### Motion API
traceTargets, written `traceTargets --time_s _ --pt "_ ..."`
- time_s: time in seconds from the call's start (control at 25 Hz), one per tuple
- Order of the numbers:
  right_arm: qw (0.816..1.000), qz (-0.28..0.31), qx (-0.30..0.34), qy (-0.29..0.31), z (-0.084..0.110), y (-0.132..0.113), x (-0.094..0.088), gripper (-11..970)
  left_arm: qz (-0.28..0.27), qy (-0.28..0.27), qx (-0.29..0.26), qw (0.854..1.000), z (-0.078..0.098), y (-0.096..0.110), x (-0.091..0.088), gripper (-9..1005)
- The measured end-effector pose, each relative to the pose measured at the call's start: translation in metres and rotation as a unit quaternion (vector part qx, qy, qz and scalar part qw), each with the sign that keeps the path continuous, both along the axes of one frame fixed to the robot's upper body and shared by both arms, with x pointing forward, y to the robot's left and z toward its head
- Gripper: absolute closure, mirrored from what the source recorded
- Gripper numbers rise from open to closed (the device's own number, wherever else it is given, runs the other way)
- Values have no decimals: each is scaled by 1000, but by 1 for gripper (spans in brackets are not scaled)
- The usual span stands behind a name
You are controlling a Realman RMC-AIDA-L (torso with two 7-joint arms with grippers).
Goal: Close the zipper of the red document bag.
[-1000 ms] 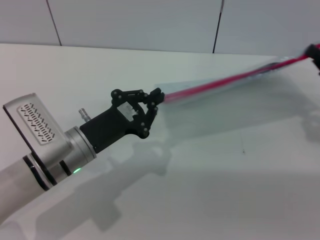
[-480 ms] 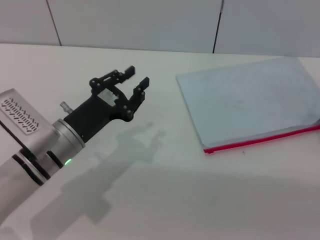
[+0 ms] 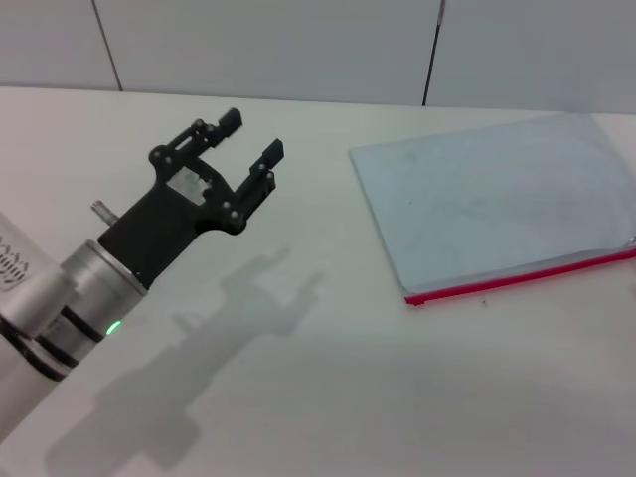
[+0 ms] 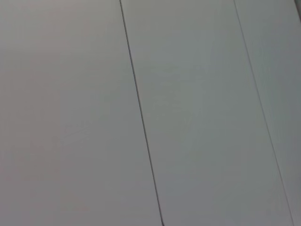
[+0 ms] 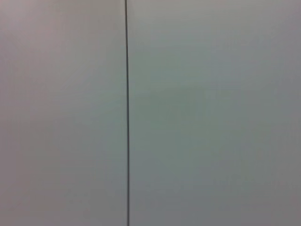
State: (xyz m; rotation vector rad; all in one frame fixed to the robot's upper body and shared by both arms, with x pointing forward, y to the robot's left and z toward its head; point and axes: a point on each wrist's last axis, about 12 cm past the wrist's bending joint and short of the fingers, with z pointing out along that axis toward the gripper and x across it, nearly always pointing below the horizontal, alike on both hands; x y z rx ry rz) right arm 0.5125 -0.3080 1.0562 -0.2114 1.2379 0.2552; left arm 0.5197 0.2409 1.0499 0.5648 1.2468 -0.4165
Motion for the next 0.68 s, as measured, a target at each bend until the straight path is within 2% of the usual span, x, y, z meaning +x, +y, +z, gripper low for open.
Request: traceTargets --time_s 0.12,0.56,0.68 --pt "1000 -15 -17 -15 -1 4 -4 376 6 -13 -10 1000 3 3 -2 395" --pt "999 -16 -24 -28 1 12 -3 372 19 -26 -24 999 6 8 -4 243" --pt "999 -16 -24 -28 1 12 -2 372 19 -27 -25 999 6 8 -4 243"
